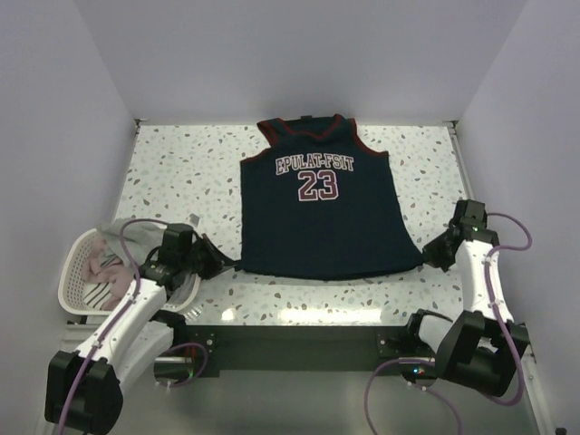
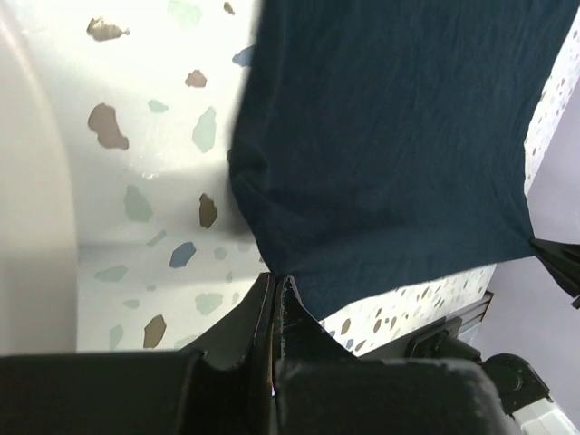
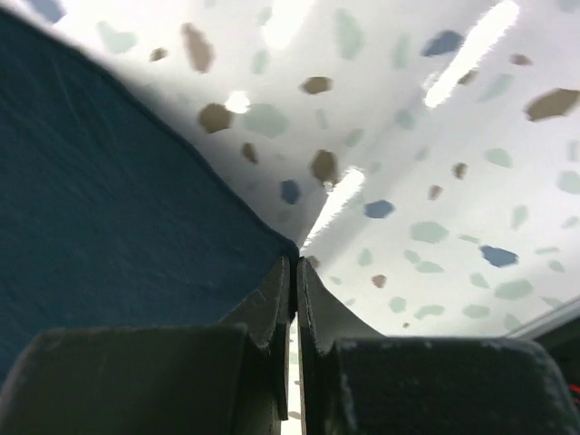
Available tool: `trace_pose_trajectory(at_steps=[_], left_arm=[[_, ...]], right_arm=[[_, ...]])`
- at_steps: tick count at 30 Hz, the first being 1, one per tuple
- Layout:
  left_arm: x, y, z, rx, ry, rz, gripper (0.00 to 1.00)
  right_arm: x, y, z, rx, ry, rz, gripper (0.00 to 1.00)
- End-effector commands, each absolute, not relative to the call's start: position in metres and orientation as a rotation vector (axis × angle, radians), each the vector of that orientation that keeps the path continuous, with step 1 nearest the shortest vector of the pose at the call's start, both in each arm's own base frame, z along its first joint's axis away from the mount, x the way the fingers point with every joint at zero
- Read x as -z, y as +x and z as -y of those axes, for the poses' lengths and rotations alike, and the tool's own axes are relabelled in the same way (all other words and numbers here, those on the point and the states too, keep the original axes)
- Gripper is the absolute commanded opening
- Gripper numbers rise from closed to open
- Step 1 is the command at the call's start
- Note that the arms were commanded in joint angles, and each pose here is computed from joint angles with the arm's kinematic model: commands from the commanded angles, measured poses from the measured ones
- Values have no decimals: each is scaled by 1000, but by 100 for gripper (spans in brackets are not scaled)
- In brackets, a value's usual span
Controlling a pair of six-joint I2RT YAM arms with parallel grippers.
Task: Fold and stack the tank tops
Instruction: Flatten the tank top out
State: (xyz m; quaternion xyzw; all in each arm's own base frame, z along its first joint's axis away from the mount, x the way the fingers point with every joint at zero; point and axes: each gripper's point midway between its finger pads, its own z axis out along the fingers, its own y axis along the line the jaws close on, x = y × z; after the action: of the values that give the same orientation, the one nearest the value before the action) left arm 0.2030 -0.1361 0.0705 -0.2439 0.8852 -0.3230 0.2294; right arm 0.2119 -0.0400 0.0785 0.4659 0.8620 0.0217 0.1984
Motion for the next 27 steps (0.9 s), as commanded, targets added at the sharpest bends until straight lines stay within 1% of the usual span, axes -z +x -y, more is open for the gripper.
trace_pose_trajectory(at_steps=[1,3,6,12,15,17,18,19,20,21,22,23,24,26,27], left_arm=[[-74,195,132,844,-625,-2461,0],[-83,193,135,861,-597,-2453,0],[-89,188,138,881,-567,-2447,0],[-85,174,144,930,-514,-2468,0],[-83,167,150,964,-480,-2472,0],[-86,162,156,1001,-433,-2479,7],[-85,161,156,998,-408,-2487,15],[-87,161,157,992,-388,-2488,20],[-95,163,156,978,-375,-2484,26],[-98,165,154,957,-356,-2477,35],[-103,167,153,948,-352,-2468,37],[-114,171,154,950,-340,-2442,39],[-120,173,154,948,-333,-2428,45],[-136,184,153,930,-331,-2393,47],[-140,190,152,908,-334,-2382,49]], right_arm=[[-84,189,57,8,1375,-2437,0],[-87,185,65,50,1413,-2443,0],[-90,188,65,17,1437,-2427,0],[-95,186,63,3,1425,-2423,0],[-95,184,62,6,1429,-2424,6],[-96,183,61,7,1432,-2429,23],[-97,183,61,9,1435,-2429,31],[-100,183,61,6,1433,-2427,35],[-106,184,63,9,1424,-2413,40],[-112,186,64,14,1411,-2391,47],[-117,186,66,19,1406,-2379,55],[-125,189,67,18,1392,-2370,56],[-130,192,68,10,1378,-2359,56],[-139,204,61,-68,1317,-2331,57],[-143,212,50,-150,1263,-2329,58]])
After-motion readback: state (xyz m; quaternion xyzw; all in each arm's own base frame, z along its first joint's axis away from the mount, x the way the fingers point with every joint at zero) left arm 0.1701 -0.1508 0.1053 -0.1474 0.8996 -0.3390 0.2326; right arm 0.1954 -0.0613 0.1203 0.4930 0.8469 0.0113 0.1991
